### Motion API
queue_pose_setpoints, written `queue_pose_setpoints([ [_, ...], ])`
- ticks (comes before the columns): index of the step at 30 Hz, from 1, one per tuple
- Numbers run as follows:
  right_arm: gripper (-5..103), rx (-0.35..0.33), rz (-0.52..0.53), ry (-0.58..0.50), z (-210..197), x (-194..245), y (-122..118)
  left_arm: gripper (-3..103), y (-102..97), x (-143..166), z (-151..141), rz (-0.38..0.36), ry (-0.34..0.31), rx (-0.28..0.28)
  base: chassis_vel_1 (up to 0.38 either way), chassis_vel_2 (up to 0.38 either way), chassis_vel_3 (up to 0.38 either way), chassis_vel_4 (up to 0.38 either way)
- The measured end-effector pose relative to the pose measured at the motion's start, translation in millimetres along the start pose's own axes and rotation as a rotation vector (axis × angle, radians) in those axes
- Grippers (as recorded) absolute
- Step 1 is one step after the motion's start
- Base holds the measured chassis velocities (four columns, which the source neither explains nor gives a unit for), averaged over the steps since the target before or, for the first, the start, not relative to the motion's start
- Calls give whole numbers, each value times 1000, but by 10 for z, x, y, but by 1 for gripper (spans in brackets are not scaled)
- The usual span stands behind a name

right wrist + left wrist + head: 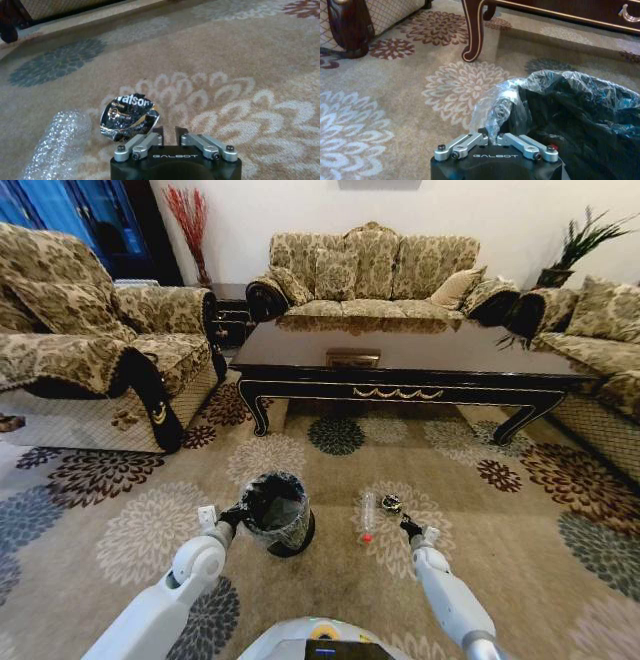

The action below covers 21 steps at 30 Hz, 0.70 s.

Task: Move to the front of the table and pick up the trash from the floor, then place it into the trash bin.

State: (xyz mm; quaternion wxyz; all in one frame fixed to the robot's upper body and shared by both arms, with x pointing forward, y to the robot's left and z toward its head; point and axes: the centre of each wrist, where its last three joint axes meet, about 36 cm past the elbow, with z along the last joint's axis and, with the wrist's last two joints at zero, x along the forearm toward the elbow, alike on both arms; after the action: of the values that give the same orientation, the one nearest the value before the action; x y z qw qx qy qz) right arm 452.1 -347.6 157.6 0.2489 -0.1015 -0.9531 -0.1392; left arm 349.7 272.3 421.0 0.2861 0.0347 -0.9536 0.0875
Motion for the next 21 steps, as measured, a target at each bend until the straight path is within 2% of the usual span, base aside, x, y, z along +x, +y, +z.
queue_pose_setpoints([
  [2, 25, -24, -15, -10, -37, 2, 66, 3, 9, 4, 2, -2, 0, -7, 0, 0, 0, 0],
  [3, 25, -24, -15, -10, -37, 2, 66, 3, 9, 4, 2, -2, 0, -7, 0, 0, 0, 0],
  [7, 46, -82, -21, -12, -79, -34, 174, 3, 14, 9, -12, -2, -5, -15, 0, 0, 0, 0],
  [9, 46, -98, -20, -13, -93, -42, 183, 3, 12, 11, -15, -2, -6, -15, 0, 0, 0, 0],
  [13, 68, -186, -13, -32, -184, -55, 228, 3, 16, 13, -18, -2, -7, -18, 0, 0, 0, 0],
  [15, 68, -197, -14, -37, -199, -50, 235, 3, 15, 10, -16, -1, -7, -18, 0, 0, 0, 0],
  [16, 79, -209, -15, -42, -208, -35, 243, 3, 9, 0, -14, -1, -7, -18, 0, 0, 0, 0],
  [18, 79, -212, -16, -44, -211, -28, 246, 3, 5, -3, -12, 0, -7, -17, 0, 0, 0, 0],
  [21, 94, -293, -1, -42, -267, -34, 327, 3, -30, -30, 15, 5, -6, -20, 0, 0, 0, 0],
])
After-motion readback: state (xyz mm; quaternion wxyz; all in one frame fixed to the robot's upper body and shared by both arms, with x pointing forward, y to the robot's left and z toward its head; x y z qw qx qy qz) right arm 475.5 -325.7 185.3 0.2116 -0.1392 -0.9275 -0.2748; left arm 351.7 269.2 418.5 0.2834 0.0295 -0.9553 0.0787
